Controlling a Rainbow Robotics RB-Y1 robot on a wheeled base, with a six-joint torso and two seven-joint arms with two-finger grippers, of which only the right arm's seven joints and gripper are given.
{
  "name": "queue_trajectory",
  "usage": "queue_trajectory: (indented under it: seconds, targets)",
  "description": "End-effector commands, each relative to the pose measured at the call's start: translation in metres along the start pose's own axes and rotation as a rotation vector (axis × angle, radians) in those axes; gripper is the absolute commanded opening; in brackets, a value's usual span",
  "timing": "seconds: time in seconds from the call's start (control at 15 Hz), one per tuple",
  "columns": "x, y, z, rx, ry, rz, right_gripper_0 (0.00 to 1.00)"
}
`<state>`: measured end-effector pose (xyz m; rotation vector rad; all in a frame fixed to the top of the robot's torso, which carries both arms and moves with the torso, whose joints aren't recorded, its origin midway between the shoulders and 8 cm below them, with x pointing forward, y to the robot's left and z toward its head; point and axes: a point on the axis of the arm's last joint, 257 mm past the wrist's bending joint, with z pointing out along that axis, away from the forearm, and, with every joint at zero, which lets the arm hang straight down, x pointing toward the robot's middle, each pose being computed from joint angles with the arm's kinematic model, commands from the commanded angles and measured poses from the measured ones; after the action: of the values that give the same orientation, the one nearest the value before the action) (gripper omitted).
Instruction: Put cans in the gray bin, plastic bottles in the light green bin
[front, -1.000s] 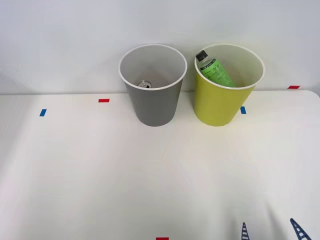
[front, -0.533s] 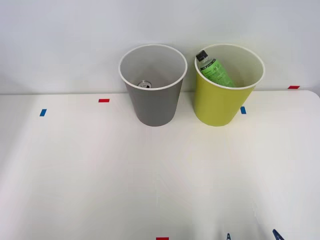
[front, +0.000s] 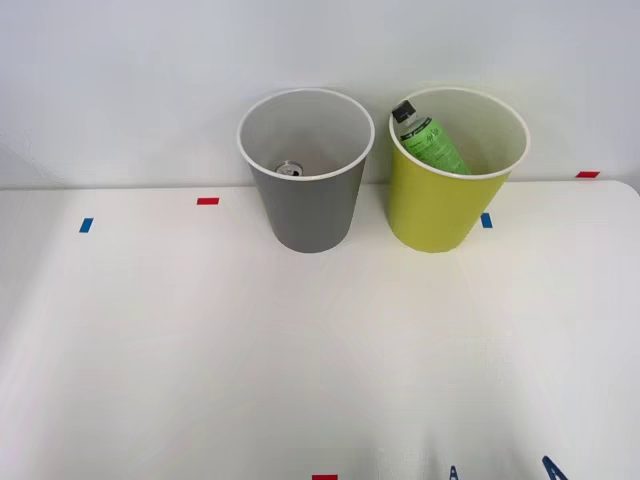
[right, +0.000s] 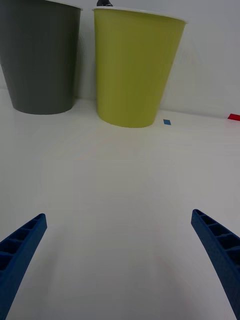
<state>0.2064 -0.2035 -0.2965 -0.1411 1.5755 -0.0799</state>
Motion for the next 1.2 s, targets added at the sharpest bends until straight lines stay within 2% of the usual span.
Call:
queue_trajectory:
  seconds: [0.07,1.2]
  targets:
    - [0.0,-0.0001,0.0,0.0,0.0,-0.001,1.0]
    - [0.0,-0.0001,0.0,0.0,0.0,-0.001,1.0]
